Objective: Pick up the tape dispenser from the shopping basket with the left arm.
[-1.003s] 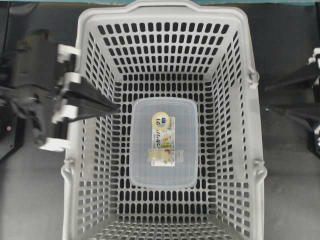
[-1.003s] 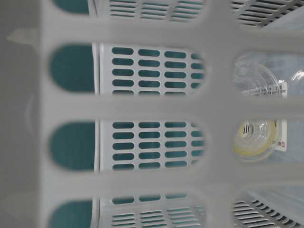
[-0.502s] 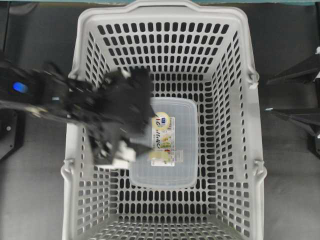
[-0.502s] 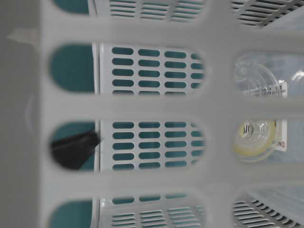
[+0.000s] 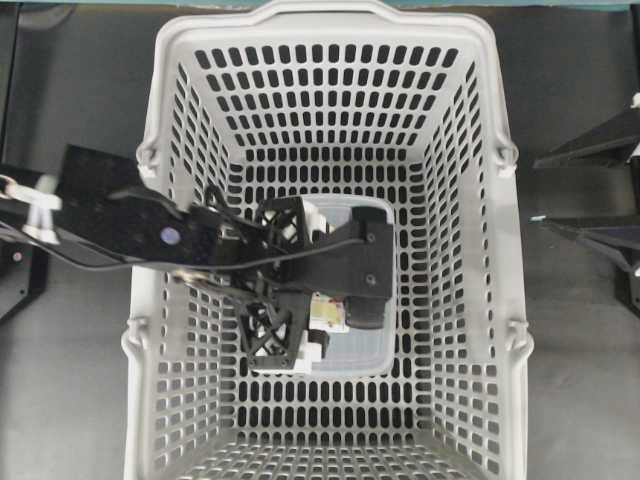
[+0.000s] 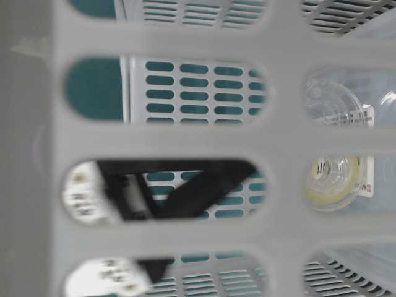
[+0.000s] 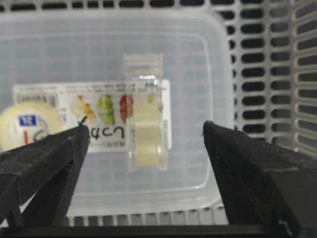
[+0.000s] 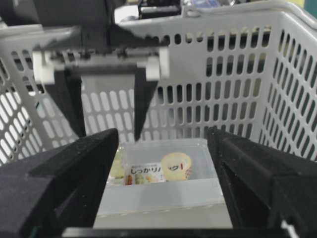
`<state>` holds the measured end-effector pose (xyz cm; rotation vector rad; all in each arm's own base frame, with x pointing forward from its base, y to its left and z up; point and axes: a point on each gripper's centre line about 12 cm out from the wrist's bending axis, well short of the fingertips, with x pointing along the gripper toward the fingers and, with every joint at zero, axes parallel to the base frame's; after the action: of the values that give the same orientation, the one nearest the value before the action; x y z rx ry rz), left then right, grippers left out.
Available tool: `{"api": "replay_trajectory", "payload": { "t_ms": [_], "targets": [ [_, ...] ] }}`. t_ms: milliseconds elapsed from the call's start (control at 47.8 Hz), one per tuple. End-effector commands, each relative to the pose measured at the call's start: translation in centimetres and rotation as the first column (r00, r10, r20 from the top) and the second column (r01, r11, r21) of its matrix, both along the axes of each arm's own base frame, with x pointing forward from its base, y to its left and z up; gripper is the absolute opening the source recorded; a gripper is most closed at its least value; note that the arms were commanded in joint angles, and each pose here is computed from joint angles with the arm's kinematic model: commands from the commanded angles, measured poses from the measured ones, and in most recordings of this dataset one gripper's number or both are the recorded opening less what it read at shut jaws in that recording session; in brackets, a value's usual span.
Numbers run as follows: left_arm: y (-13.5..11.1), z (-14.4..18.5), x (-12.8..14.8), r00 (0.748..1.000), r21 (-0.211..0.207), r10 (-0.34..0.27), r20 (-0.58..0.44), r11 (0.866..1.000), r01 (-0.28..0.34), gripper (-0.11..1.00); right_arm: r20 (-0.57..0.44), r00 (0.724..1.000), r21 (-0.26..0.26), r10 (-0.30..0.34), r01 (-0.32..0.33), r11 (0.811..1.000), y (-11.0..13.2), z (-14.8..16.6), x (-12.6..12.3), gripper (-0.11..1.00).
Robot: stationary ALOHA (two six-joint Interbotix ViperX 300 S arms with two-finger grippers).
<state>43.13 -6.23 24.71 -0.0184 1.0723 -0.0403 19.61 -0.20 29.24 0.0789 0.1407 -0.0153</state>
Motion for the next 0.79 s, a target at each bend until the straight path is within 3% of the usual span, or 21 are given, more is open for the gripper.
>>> {"api": "replay_trajectory", "payload": {
  "t_ms": [0, 209, 376, 481, 606, 773],
  "targets": [
    [0.0, -0.6, 0.1, 1.000, 0.000, 0.007, -0.011, 1.000, -0.007, 0.90, 0.026, 1.000, 0.004, 0.001, -0.001, 1.000, 0.0, 1.0, 0.2, 0.70],
    [-0.1, -4.1, -0.4, 0.996, 0.011, 0.005, -0.086, 1.000, -0.004, 0.89, 0.028, 1.000, 0.004, 0.001, -0.001, 1.000, 0.0, 1.0, 0.2, 0.70],
    [-0.2, -3.8, 0.4, 1.000, 0.002, -0.007, -0.006, 1.000, 0.007, 0.85, 0.032, 0.999, 0.004, 0.001, -0.001, 1.000, 0.0, 1.0, 0.2, 0.70],
    [-0.3, -3.3, 0.5, 1.000, 0.000, -0.012, 0.012, 1.000, 0.012, 0.67, 0.028, 1.000, 0.004, 0.001, -0.001, 1.000, 0.0, 0.9, 0.2, 0.70],
    [-0.5, -2.2, 0.1, 1.000, 0.005, -0.025, 0.017, 1.000, 0.025, 0.30, 0.034, 0.999, 0.004, 0.001, -0.001, 1.000, 0.0, 1.1, 0.2, 0.70],
    [-0.3, 2.5, -0.2, 0.998, 0.025, -0.056, 0.042, 0.998, 0.054, 0.29, 0.031, 1.000, 0.004, 0.001, -0.001, 1.000, 0.0, 1.0, 0.1, 0.70]
  ]
}}
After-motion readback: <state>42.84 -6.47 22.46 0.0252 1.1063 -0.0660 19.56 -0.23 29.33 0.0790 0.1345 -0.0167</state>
